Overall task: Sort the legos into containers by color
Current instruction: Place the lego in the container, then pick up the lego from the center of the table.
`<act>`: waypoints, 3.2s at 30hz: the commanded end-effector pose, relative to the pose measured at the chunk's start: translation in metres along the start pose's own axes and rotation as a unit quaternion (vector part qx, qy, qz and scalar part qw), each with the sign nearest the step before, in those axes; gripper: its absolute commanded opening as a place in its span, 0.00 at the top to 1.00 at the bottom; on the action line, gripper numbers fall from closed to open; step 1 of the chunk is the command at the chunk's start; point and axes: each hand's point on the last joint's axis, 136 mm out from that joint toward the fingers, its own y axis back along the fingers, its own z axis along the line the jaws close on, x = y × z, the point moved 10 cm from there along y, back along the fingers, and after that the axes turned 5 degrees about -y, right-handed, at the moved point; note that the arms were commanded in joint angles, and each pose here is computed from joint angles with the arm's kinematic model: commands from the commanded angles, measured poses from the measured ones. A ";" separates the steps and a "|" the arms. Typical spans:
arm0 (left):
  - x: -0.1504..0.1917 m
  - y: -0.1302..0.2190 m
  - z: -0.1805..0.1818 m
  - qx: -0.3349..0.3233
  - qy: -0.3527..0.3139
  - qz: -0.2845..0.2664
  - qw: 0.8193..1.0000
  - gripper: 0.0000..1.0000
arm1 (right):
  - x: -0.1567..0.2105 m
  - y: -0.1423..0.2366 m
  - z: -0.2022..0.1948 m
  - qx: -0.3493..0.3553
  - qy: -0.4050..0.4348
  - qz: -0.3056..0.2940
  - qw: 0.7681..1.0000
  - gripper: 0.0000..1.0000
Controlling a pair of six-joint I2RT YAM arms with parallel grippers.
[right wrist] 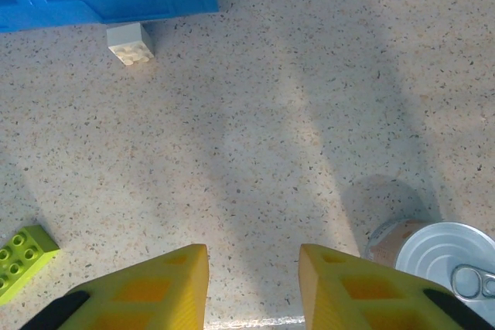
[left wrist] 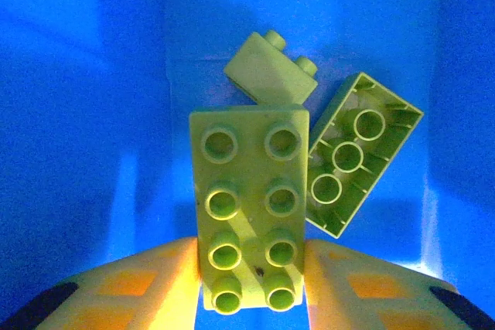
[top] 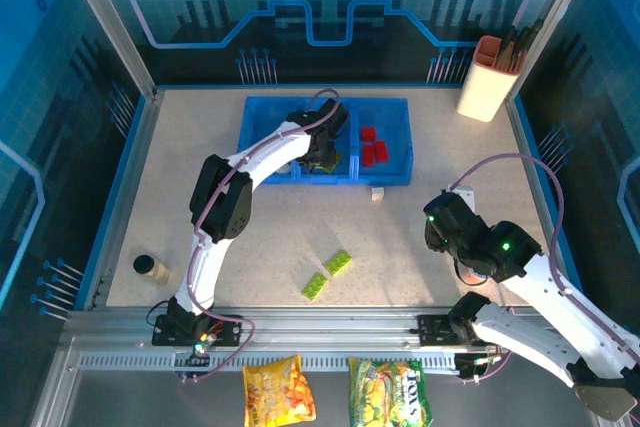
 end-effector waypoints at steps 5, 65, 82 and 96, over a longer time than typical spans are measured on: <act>0.001 -0.013 0.004 -0.019 -0.002 0.020 1.000 0.57 | 0.002 -0.003 -0.006 0.025 -0.008 0.000 1.000 0.63; 0.117 0.113 0.177 0.088 0.038 0.023 0.995 0.50 | -0.046 -0.141 0.100 -0.040 0.088 0.066 0.993 0.55; 0.125 0.091 0.196 0.115 0.042 0.004 0.992 0.50 | -0.061 -0.205 0.113 -0.022 0.065 0.077 0.995 0.44; 0.122 0.092 0.208 0.126 0.068 -0.006 0.990 0.50 | -0.065 -0.235 0.123 -0.033 0.059 0.102 0.993 0.49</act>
